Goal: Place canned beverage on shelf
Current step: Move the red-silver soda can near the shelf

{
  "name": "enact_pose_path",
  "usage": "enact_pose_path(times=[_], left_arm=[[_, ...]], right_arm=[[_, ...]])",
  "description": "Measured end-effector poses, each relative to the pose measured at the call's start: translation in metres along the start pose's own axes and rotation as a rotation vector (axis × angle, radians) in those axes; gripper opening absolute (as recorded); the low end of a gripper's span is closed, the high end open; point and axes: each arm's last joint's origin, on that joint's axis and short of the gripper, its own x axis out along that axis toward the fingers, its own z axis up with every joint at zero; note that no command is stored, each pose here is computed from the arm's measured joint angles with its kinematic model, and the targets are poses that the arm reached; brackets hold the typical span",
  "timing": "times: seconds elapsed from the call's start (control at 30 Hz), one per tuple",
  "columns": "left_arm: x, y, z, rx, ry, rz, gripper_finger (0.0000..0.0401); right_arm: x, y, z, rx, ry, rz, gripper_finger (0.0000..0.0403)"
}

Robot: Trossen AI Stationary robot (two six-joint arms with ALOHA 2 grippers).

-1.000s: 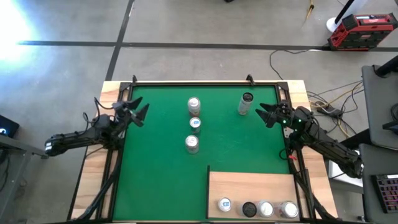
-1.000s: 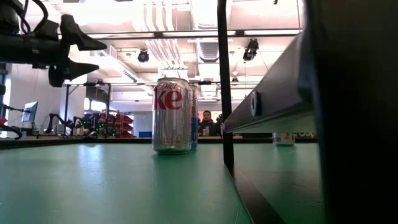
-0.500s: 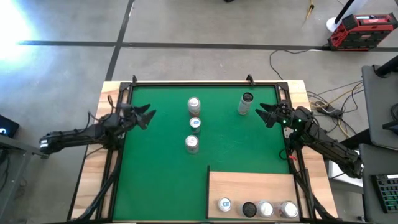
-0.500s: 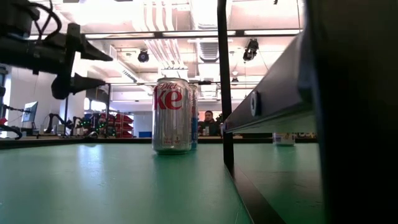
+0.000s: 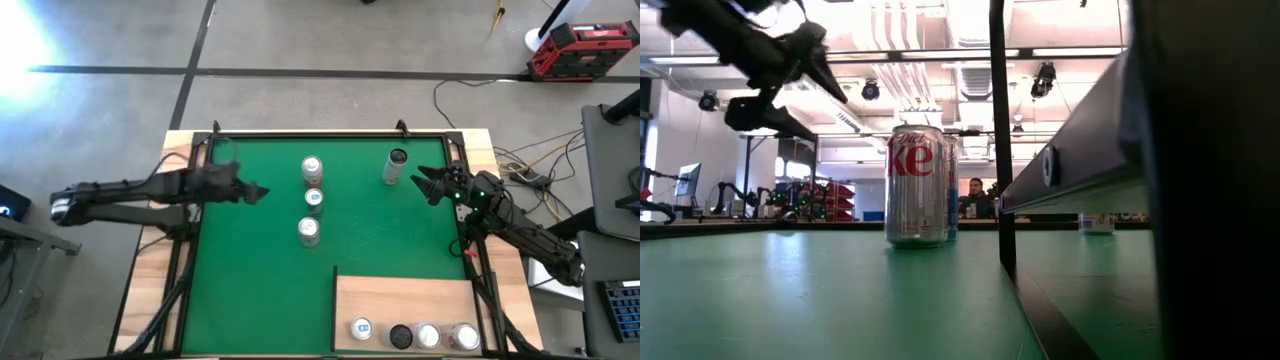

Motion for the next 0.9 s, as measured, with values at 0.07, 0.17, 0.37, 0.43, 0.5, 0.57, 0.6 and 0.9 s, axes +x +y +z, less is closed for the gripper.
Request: enact_pose_path(times=[0.07, 0.17, 0.37, 0.43, 0.5, 0.57, 0.6, 0.9], left_arm=[[0.007, -0.013, 0.004, -0.029, 0.090, 0.042, 0.0364], [0.015, -0.031, 0.010, -0.054, 0.217, 0.135, 0.0364], [0.030, -0.071, 0.020, -0.033, 0.381, 0.297, 0.0364], [0.037, -0.083, 0.021, -0.017, 0.410, 0.303, 0.0364], [0.045, -0.094, 0.018, -0.008, 0.445, 0.294, 0.0364], [0.053, -0.103, 0.011, 0.010, 0.488, 0.292, 0.0364], [0.056, -0.108, 0.006, 0.028, 0.502, 0.294, 0.0364], [0.075, -0.153, -0.026, 0.231, 0.472, 0.297, 0.0364]], right_arm=[[0.000, 0.000, 0.000, 0.000, 0.000, 0.000, 0.0384], [0.000, 0.000, 0.000, 0.000, 0.000, 0.000, 0.0384], [0.000, 0.000, 0.000, 0.000, 0.000, 0.000, 0.0384], [0.000, 0.000, 0.000, 0.000, 0.000, 0.000, 0.0384], [0.000, 0.000, 0.000, 0.000, 0.000, 0.000, 0.0384], [0.000, 0.000, 0.000, 0.000, 0.000, 0.000, 0.0384], [0.000, 0.000, 0.000, 0.000, 0.000, 0.000, 0.0384], [0.000, 0.000, 0.000, 0.000, 0.000, 0.000, 0.0384]])
